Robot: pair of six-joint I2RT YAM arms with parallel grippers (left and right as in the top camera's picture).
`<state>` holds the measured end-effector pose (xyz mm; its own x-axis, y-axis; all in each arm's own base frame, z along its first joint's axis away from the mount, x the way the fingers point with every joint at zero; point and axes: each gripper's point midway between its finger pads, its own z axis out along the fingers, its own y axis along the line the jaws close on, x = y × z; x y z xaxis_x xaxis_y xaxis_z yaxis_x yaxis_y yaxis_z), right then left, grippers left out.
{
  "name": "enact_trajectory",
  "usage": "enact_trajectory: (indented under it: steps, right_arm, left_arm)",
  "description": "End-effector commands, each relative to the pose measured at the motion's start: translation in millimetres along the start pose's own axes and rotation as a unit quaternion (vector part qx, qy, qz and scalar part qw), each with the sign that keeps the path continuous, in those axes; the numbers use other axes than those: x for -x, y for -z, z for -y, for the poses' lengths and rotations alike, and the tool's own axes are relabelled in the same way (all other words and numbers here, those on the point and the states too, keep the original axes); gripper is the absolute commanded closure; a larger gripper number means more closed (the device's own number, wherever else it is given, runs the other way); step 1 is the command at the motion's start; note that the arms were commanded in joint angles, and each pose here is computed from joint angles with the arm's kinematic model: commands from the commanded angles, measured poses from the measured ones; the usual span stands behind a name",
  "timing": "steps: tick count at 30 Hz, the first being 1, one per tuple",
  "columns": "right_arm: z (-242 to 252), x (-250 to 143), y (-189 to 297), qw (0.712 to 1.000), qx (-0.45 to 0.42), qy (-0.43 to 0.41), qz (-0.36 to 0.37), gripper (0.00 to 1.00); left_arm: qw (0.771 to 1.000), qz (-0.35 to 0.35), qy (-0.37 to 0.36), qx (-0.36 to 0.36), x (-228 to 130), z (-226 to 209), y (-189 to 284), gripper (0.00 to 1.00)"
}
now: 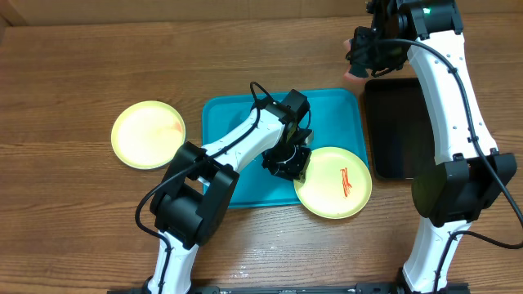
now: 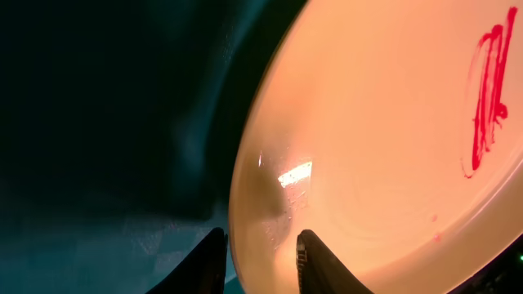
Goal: Clean dirty plates on tray and stack at the side
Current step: 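Move left gripper to second yellow plate rim and pull it center, then scrub the second yellow plate with the sponge in the right gripper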
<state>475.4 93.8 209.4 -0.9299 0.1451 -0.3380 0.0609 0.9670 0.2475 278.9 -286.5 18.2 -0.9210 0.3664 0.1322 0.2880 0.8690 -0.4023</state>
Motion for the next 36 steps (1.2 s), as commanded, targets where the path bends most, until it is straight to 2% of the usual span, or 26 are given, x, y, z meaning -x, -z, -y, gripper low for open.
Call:
enact_trajectory:
  steps: [1, 4, 8, 14, 17, 26, 29, 36]
  right_arm:
    - [-2.2, 4.9, 16.3, 1.0, 0.003, 0.0, 0.02, 0.96]
    - [-2.2, 4.8, 16.3, 1.0, 0.003, 0.0, 0.02, 0.96]
    - [-2.2, 4.7, 16.3, 1.0, 0.003, 0.0, 0.02, 0.96]
    - [-2.3, 5.0, 16.3, 1.0, 0.003, 0.0, 0.021, 0.96]
    - [-4.3, 4.3, 16.3, 1.0, 0.009, 0.001, 0.019, 0.96]
    - [-27.1, -2.6, 7.4, 0.999, 0.039, 0.016, 0.005, 0.96]
    - [-38.6, -8.6, -0.2, 0.999, 0.042, 0.027, -0.005, 0.96]
    - [-69.1, -37.5, -31.1, 0.997, 0.048, 0.053, -0.04, 0.96]
  left_arm:
    - [1.0, 0.002, 0.006, 0.009, 3.3, -1.4, -3.2, 0.74]
    - [1.0, 0.002, 0.006, 0.009, 3.4, -1.3, -3.2, 0.81]
    - [1.0, 0.003, 0.019, 0.008, 4.6, -3.9, -1.8, 0.96]
    - [0.998, 0.005, 0.058, -0.004, 8.6, -15.7, 15.0, 0.96]
    - [0.996, 0.038, 0.079, 0.002, 20.1, -32.7, 38.6, 0.96]
    - [0.964, 0.129, 0.201, 0.12, 42.8, -122.9, 81.7, 0.96]
    - [0.955, 0.138, 0.22, 0.14, 43.0, -132.5, 85.0, 0.96]
    - [0.953, 0.133, 0.229, 0.144, 39.3, -134.5, 83.6, 0.96]
